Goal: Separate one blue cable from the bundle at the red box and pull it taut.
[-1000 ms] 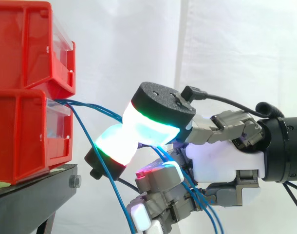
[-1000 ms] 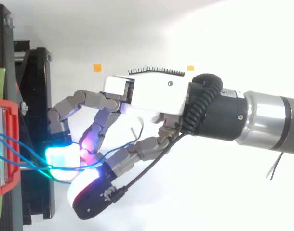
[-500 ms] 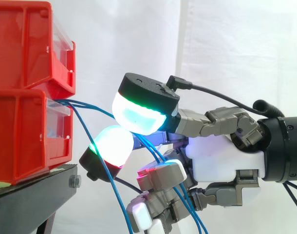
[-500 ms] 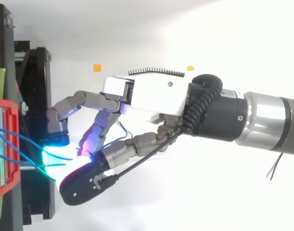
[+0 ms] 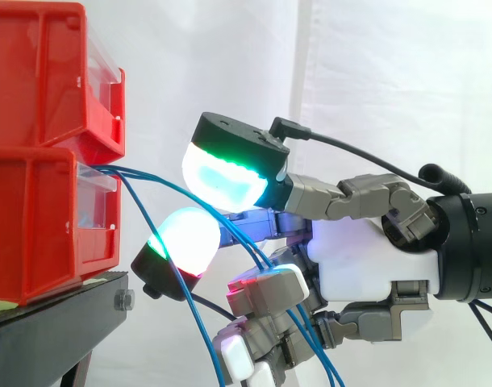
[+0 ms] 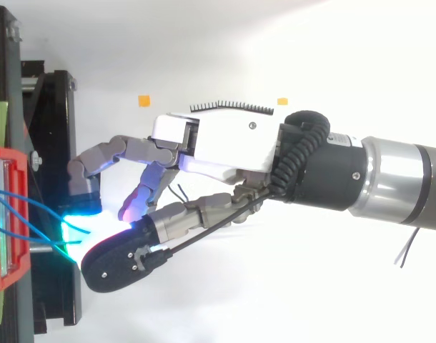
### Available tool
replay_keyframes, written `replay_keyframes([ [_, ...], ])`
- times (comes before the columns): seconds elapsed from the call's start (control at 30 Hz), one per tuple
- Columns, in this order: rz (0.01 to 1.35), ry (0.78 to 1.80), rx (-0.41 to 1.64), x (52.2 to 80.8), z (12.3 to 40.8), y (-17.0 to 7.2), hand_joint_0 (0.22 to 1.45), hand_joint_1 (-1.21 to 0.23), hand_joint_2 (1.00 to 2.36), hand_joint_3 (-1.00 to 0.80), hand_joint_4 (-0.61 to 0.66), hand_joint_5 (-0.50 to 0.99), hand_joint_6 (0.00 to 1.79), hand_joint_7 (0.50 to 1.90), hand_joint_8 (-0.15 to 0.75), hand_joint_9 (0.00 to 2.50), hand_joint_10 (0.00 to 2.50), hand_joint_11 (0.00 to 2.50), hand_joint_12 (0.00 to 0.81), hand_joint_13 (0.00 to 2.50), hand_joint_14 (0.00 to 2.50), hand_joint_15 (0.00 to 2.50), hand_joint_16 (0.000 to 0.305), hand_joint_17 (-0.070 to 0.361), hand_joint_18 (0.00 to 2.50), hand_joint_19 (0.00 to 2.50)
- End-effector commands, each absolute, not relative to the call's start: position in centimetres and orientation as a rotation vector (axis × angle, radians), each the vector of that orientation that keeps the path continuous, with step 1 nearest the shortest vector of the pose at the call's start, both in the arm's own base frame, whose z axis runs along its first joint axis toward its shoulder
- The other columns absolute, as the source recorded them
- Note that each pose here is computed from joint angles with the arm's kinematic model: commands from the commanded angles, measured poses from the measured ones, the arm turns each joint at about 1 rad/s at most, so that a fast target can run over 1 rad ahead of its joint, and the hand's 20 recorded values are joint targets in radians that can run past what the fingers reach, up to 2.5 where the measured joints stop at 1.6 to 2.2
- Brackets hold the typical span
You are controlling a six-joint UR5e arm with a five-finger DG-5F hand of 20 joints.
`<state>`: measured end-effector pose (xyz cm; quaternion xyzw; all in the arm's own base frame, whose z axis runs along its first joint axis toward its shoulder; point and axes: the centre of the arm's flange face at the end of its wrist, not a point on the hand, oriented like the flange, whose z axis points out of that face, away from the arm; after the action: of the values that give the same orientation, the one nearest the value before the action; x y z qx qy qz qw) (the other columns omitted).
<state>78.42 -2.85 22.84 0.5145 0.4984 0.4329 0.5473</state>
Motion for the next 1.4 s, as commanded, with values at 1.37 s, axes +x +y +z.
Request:
replay_keyframes([
  [1.37, 1.025, 1.180, 1.220, 78.41, 22.84, -2.86, 0.61, -0.46, 1.00, -0.50, 0.10, -0.19, 0.82, 1.09, 0.295, 1.29, 0.02, 1.45, 0.390, 1.06, 0.02, 0.68, 0.048, 0.108, 0.92, 0.70],
])
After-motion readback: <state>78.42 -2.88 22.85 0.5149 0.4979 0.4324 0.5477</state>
